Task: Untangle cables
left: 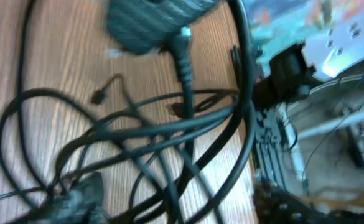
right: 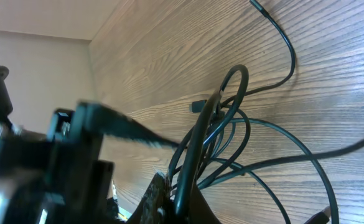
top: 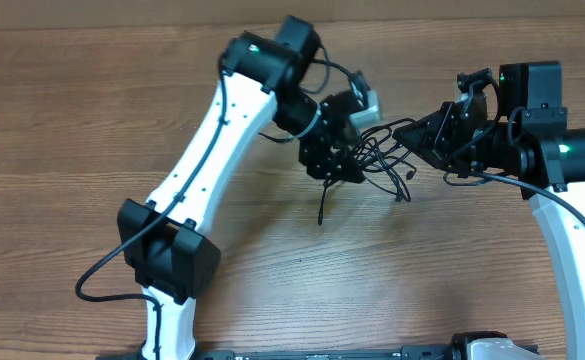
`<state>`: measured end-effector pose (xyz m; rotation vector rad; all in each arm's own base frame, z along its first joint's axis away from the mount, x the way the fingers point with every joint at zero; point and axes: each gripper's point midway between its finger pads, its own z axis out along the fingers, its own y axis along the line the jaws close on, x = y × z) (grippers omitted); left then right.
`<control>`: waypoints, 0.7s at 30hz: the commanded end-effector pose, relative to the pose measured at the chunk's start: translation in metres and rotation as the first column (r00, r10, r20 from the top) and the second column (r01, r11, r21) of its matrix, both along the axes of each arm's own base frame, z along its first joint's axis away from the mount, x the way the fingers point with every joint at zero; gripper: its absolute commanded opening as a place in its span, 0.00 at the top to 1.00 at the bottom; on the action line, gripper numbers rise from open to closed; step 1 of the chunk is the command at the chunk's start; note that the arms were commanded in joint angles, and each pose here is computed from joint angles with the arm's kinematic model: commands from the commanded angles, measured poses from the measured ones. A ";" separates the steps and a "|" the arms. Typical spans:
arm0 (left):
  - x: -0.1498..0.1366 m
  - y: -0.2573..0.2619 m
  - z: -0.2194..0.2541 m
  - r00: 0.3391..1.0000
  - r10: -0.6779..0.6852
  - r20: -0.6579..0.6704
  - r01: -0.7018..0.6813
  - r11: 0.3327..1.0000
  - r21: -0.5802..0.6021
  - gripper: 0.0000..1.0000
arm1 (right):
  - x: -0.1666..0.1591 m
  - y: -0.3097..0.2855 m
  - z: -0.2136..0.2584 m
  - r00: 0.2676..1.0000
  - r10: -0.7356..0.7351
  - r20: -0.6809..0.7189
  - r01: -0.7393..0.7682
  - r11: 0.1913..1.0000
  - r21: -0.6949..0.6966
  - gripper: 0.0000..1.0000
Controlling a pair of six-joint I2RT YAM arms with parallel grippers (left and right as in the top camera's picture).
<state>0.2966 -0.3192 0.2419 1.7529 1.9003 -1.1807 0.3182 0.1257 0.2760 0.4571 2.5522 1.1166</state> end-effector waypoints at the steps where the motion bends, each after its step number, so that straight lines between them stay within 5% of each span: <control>1: -0.010 -0.001 0.008 0.996 -0.038 0.084 0.035 0.999 0.030 0.33 | 0.002 0.002 0.010 0.999 0.018 0.035 -0.019 1.000 0.015 0.97; 4: -0.013 -0.003 0.007 0.995 -0.048 0.082 0.046 0.998 0.031 0.54 | 0.002 0.002 0.010 0.999 0.018 0.035 -0.019 1.000 0.015 0.96; 6: -0.013 -0.003 0.007 0.995 -0.048 0.084 0.046 0.998 0.034 0.93 | 0.002 0.001 0.010 0.999 0.020 0.037 -0.021 1.000 0.013 0.96; 12: 0.002 0.004 0.011 0.997 0.025 0.072 -0.027 0.999 0.031 0.96 | 0.001 -0.017 -0.009 0.999 -0.040 0.000 0.039 0.993 -0.107 0.96; 21: 0.037 0.030 0.084 0.978 0.202 -0.045 -0.207 0.961 -0.184 0.96 | -0.009 -0.051 -0.069 0.978 -0.128 -0.162 0.069 0.942 -0.327 0.96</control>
